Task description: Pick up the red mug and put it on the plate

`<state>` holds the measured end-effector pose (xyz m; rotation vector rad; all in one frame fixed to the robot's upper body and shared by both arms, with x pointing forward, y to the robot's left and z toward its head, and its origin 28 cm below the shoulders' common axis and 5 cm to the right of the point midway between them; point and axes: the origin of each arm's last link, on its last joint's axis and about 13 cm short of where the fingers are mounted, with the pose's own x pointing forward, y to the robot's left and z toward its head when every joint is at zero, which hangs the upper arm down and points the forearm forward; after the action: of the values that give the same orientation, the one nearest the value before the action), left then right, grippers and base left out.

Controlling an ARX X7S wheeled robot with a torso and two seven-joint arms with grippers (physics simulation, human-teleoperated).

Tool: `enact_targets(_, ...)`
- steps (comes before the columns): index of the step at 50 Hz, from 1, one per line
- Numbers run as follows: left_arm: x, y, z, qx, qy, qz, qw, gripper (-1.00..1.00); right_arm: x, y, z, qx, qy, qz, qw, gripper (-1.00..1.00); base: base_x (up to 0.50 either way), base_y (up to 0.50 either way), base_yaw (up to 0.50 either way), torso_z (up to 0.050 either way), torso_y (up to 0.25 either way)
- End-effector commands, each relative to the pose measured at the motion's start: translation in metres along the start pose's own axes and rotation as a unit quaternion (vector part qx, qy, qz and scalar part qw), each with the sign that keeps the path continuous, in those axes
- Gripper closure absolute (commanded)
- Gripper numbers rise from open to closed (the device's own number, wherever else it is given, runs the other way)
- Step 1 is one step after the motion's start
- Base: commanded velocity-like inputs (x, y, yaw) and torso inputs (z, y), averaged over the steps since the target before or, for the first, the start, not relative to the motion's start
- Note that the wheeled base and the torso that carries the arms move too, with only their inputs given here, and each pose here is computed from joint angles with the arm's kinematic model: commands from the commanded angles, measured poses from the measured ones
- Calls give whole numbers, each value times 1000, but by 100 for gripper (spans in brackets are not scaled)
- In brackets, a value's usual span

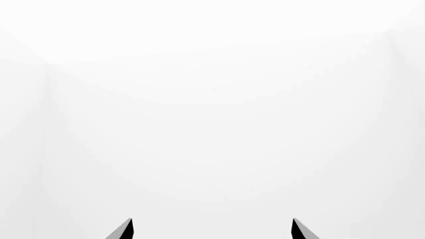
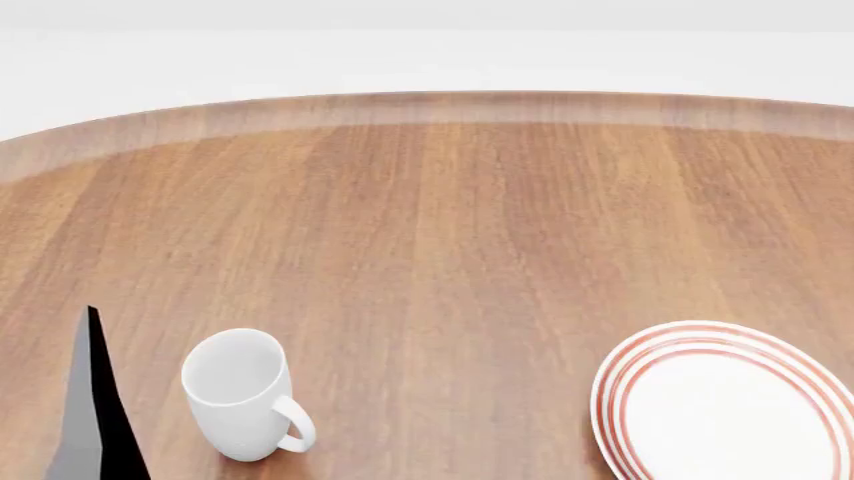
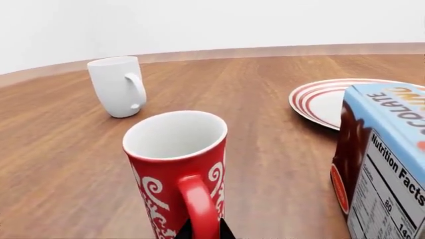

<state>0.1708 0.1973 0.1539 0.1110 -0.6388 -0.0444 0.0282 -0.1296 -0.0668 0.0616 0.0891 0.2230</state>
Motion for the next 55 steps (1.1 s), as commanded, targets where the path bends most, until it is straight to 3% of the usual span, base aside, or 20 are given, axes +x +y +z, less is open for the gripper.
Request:
enact_targets(1,0,0,1,0,-1,0,1000,-100,-3,-1,4,-3,0,-12,1000,100,0,0,0,0,0)
enact_targets(15,1,2,6,-2,-6,10,1000,-100,-15,10,94,-34,-78,-25,996,100,0,0,0,0,0)
enact_targets(29,0,0,8,-7,-5,6,1000,-100,-13,19,151,-49,-106,-18,993,100,0,0,0,0,1)
enact_targets(45,-1,-1,11,-10,-6,5,1000,-100,-8,16,217,-54,-132,-54,988,100,0,0,0,0,0)
enact_targets(55,-1,-1,12,-10,-7,5,1000,-100,-2,8,234,-40,-133,-68,988,100,0,0,0,0,0)
